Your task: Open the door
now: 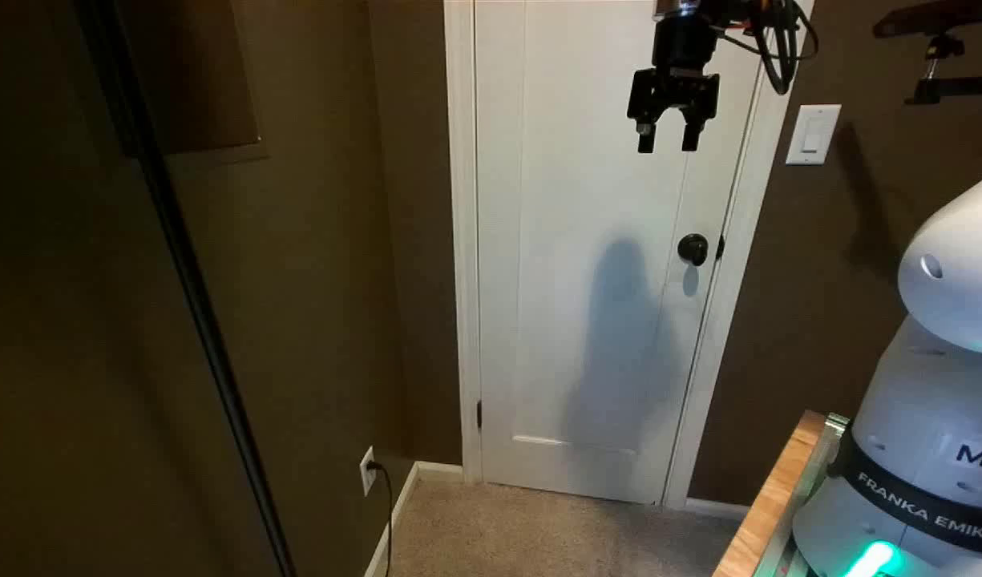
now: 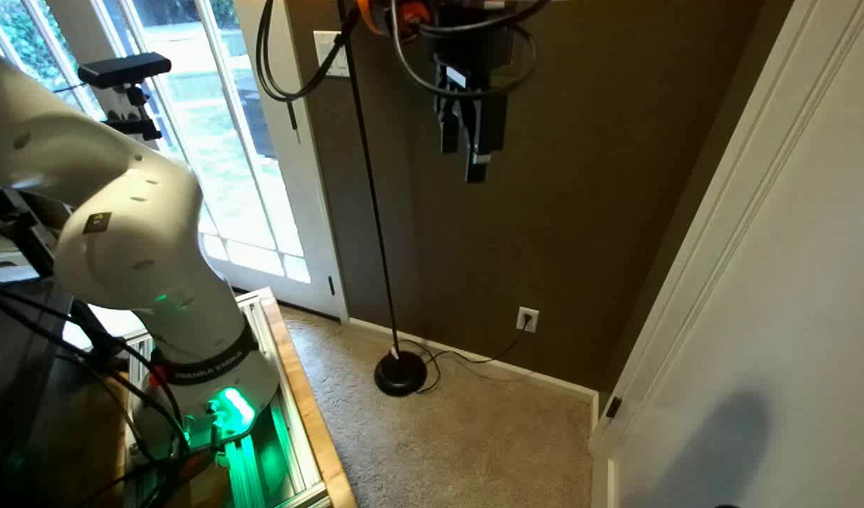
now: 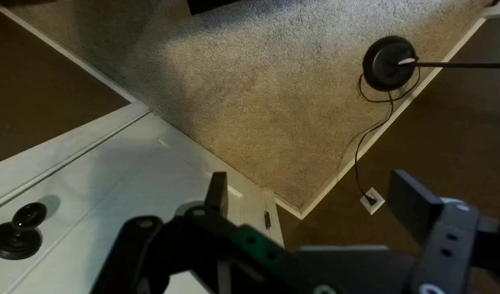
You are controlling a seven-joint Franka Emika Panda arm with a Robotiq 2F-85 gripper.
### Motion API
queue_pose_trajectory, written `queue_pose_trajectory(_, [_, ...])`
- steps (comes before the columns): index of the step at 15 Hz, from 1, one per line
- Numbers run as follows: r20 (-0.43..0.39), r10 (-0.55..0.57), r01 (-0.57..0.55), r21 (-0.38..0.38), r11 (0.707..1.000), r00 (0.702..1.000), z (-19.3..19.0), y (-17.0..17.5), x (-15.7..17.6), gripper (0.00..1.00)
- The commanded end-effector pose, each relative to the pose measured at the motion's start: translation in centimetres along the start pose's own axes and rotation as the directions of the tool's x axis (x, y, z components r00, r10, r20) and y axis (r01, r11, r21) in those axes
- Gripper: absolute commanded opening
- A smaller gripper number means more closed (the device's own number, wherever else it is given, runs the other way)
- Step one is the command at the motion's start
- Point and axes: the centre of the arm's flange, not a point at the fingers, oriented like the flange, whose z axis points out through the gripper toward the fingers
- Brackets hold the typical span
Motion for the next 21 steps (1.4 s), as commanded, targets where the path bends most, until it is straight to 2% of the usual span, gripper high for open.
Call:
queue_pose_trajectory(1, [-0.001, 0.0, 0.0, 0.0, 1.0, 1.0, 0.0, 0.0, 0.0, 1.0])
queue_pose_trajectory(16, [-0.001, 0.0, 0.0, 0.0, 1.0, 1.0, 0.0, 0.0, 0.0, 1.0])
queue_pose_trajectory(18, [-0.046, 0.023, -0.023, -0.013, 1.0, 0.999, 0.7, 0.8, -0.5, 1.0])
queue_pose_trajectory(21, [-0.064, 0.069, -0.068, 0.022, 0.997, 0.996, 1.8, 3.1, -1.0, 1.0])
